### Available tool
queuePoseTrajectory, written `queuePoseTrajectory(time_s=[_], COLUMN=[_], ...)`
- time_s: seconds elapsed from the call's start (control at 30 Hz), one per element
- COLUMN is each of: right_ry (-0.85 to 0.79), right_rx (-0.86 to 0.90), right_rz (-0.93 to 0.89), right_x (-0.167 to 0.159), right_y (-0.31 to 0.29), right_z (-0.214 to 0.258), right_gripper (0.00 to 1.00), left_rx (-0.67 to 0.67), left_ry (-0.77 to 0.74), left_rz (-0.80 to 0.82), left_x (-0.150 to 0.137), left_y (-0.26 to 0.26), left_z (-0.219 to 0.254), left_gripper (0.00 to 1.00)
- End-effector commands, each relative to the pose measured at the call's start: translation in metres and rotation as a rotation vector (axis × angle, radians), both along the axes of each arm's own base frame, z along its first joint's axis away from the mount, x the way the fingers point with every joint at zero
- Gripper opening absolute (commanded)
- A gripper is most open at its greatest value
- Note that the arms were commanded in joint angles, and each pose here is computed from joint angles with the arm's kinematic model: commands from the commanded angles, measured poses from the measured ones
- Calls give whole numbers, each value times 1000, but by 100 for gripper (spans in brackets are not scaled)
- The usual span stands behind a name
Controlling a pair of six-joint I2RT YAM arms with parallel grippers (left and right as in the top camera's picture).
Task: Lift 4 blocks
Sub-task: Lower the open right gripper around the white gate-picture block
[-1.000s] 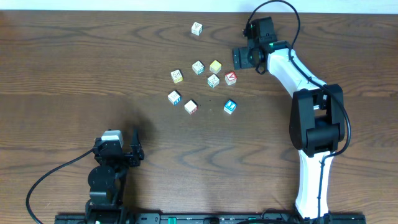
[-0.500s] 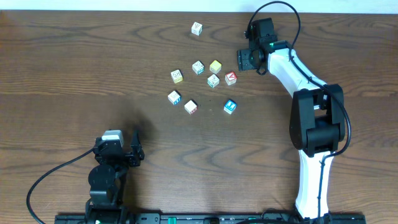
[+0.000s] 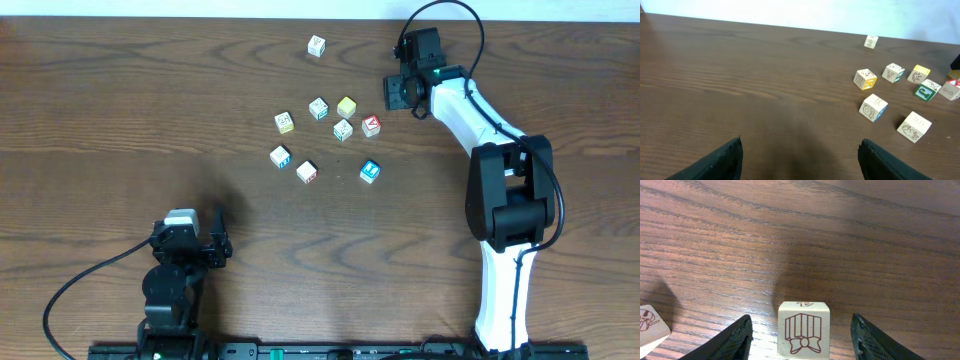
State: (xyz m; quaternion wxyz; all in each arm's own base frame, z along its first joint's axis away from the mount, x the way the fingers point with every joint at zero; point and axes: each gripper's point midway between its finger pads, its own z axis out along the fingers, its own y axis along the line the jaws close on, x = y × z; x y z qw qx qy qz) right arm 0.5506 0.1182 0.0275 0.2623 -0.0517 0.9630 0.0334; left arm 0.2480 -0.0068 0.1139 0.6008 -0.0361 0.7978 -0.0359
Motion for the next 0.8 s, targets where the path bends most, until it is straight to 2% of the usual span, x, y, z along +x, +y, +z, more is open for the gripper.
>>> queuePoseTrajectory(time_s=[0.0,0.43,0.53,0.77], right_ry=[-2,4,4,21], right_rx=[12,23,23,-13], right_rz=[-42,-62,-62,-7], right_x=[4,3,3,-2], right_y=[-5,-5,-5,-6], right_z=[1,1,0,-2], right_gripper=[61,56,49,53], left_rx=[16,16,16,16], left_ry=[64,65,65,65], left_rz=[4,4,4,4], left_x=[-4,-4,-4,-4], left_y=[1,1,1,1], left_z=[-20,-20,-20,-20], left_gripper=[74,75,74,75])
